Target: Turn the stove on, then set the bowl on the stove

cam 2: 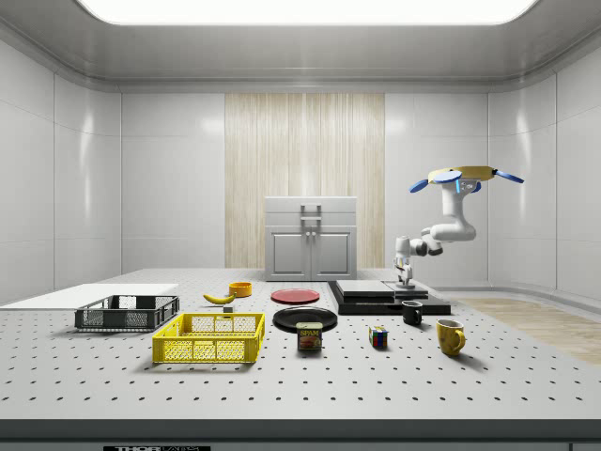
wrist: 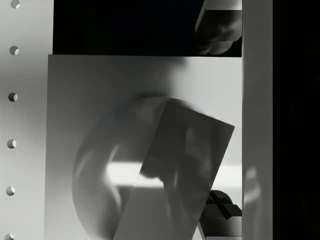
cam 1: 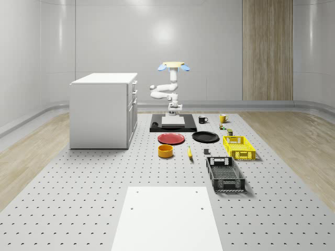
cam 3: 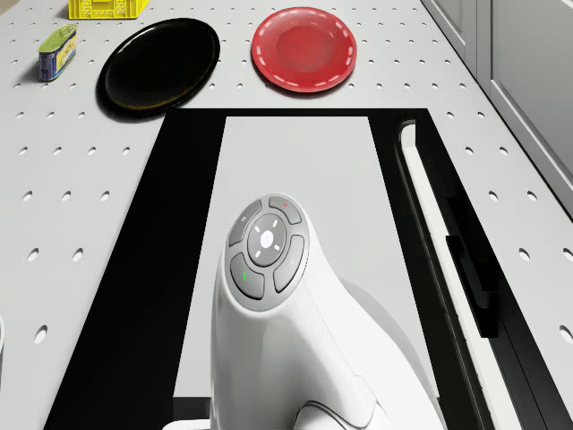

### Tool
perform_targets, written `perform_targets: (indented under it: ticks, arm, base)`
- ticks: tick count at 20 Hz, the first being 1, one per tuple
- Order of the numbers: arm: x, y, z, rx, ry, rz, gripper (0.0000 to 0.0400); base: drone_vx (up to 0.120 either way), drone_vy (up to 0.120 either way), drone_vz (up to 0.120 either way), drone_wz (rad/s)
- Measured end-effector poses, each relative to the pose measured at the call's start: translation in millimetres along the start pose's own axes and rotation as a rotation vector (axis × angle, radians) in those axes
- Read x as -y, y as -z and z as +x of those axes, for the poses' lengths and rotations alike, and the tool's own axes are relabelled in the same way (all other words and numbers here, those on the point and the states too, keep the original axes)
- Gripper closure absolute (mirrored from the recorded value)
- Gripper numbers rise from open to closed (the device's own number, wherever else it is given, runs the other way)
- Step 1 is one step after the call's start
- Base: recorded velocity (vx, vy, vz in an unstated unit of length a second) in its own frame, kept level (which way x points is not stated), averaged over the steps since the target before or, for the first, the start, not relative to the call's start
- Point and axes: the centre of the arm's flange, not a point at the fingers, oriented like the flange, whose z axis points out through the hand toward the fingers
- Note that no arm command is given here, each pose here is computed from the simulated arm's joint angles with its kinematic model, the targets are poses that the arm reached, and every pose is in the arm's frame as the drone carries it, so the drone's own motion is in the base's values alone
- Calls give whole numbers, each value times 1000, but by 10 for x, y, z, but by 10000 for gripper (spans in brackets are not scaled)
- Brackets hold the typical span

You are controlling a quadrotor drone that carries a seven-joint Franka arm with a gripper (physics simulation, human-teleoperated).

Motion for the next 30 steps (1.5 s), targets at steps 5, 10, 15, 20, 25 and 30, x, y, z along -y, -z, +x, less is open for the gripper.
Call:
perform_targets:
  ticks: [5,10,15,20,25,30]
  arm:
    - [36,2,-41,-1,-9,-1,0]
    - [47,3,-55,-2,-13,-2,0]
    - [51,3,-59,-2,-14,-2,0]
    - [52,3,-60,-2,-15,-2,0]
    - [53,3,-60,-2,-15,-2,0]
    - [53,3,-61,-2,-16,-2,0]
  base:
    - [0,0,0,0]
    - [0,0,0,0]
    - [0,0,64,0]
    - [104,-88,120,0]
    - [120,-120,88,0]
    - [120,-56,0,0]
